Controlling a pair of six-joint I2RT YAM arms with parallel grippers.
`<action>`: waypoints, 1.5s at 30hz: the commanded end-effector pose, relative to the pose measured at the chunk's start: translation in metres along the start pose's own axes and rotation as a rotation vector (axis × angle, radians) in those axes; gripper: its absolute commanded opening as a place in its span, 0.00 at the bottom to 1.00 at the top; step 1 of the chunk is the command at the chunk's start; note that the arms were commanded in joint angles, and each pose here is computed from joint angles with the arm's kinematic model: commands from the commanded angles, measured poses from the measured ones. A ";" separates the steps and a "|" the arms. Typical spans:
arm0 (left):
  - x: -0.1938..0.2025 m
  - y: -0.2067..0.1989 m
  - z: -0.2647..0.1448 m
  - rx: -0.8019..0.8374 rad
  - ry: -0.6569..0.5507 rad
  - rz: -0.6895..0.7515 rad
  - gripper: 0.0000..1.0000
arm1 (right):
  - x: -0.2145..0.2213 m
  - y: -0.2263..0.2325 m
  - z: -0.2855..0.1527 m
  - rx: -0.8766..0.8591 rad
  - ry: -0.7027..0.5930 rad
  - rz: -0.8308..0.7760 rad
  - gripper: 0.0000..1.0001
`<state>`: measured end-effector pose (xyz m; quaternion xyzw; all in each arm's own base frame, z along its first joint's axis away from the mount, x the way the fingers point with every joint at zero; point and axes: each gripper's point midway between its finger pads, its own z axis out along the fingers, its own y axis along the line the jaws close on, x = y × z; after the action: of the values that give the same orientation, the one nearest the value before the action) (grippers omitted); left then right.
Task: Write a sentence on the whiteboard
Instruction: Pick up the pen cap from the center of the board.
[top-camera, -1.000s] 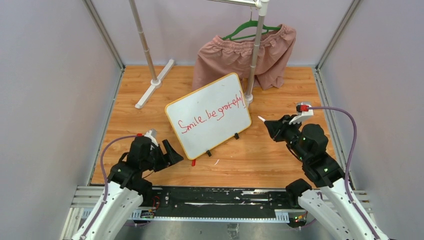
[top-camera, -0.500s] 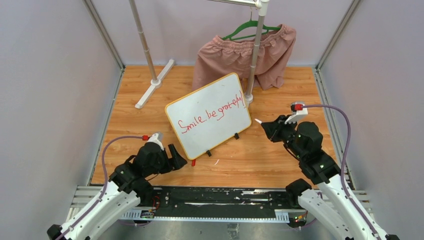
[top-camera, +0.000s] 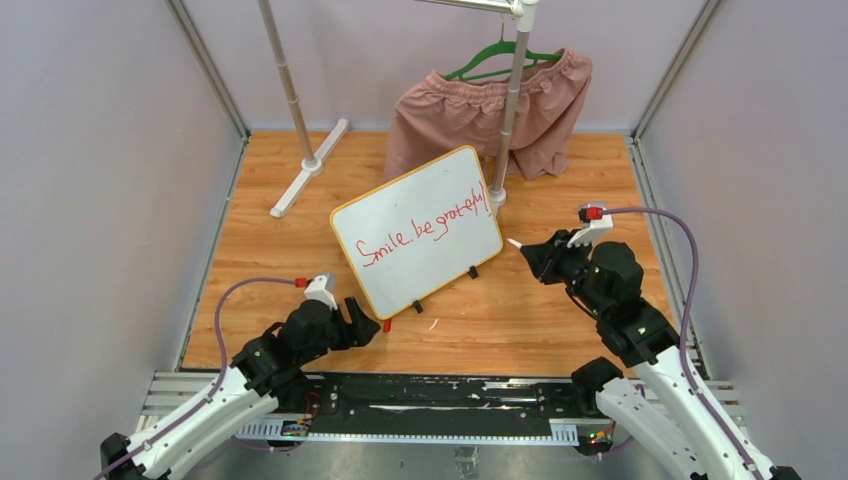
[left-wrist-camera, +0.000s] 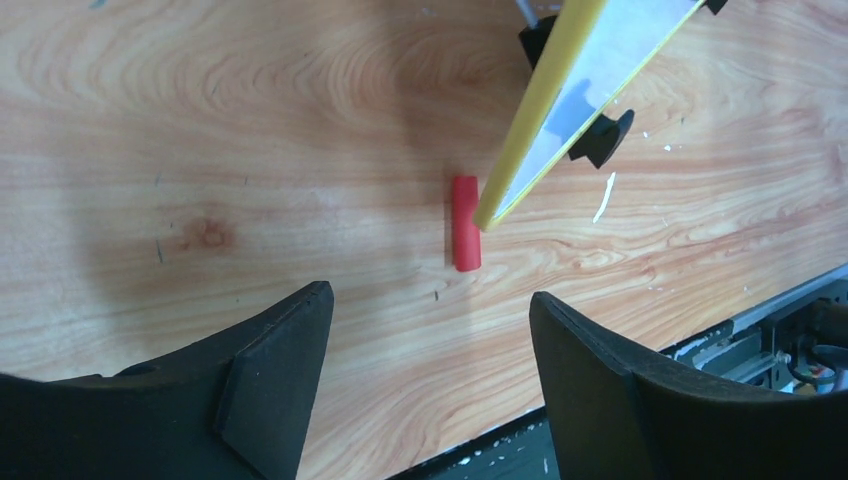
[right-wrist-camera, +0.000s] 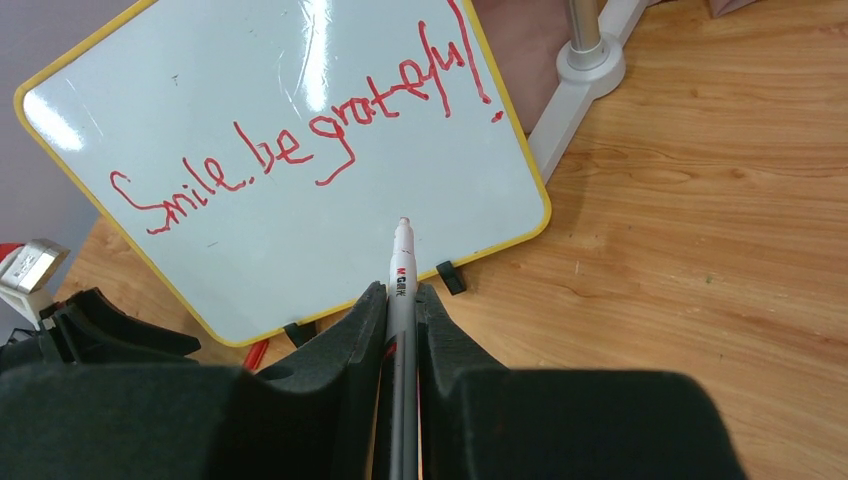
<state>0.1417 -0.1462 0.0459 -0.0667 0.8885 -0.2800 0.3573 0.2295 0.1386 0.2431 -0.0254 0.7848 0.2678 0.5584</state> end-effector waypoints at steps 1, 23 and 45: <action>-0.013 -0.002 0.005 0.011 -0.063 0.082 0.76 | 0.000 0.002 -0.002 -0.017 -0.010 -0.009 0.00; -0.002 -0.023 0.013 -0.104 -0.094 0.318 0.70 | 0.008 -0.002 -0.005 -0.009 0.002 -0.008 0.00; 0.007 -0.042 0.034 -0.228 -0.108 0.467 0.61 | 0.006 0.001 -0.008 -0.020 0.005 -0.019 0.00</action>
<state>0.1457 -0.1903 0.0319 0.1088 0.8958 -0.0866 0.4222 0.2235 0.1353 0.2388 -0.0293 0.7838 0.2661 0.5603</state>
